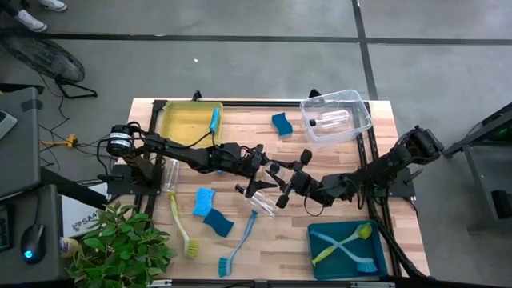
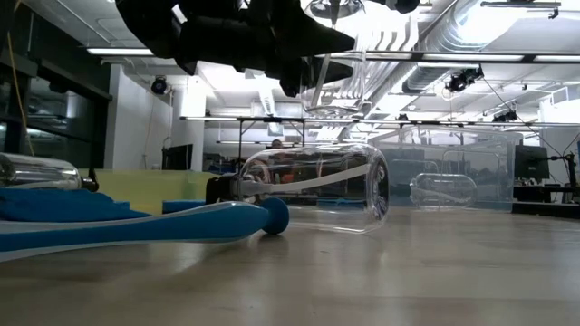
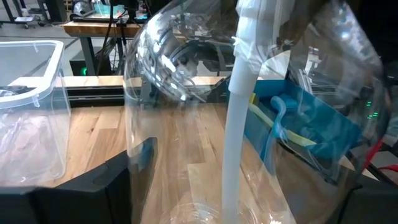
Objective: Pick & Place Kitchen Sink Supplies
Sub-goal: Put the transparent soap dispenser into the transparent bin
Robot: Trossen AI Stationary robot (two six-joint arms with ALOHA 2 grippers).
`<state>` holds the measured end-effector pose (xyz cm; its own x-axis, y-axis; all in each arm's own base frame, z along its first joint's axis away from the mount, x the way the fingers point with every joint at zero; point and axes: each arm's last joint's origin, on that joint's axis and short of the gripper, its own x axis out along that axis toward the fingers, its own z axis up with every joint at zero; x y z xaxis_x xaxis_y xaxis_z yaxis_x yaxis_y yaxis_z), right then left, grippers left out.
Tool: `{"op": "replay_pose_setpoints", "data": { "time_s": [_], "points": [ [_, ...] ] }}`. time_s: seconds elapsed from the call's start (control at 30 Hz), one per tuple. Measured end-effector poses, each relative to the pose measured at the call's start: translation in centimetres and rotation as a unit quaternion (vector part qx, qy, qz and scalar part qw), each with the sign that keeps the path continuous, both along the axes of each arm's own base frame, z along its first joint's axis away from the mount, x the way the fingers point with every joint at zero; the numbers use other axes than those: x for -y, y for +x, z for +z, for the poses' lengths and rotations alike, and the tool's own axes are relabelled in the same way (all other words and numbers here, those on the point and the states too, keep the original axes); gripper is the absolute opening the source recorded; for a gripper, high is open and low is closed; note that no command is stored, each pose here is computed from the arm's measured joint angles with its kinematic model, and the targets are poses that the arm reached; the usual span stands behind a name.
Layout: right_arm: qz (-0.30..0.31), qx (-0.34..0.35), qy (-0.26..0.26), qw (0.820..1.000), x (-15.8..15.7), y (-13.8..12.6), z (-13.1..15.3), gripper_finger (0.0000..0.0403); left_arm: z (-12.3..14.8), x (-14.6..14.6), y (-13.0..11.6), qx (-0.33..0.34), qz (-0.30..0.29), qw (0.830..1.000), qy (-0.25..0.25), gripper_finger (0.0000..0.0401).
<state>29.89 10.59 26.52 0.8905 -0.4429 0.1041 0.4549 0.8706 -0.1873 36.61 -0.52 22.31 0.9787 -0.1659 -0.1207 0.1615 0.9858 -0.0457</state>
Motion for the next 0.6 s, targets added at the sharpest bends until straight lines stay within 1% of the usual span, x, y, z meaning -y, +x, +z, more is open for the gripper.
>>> {"op": "replay_pose_setpoints", "data": {
  "time_s": [0.6],
  "points": [
    [-0.007, 0.0, 0.003, 1.0, -0.04, -0.04, -0.01, 0.0135, 0.01, -0.03, 0.0, 0.0, -0.001, 1.0, -0.001, 0.0301]
  ]
}}
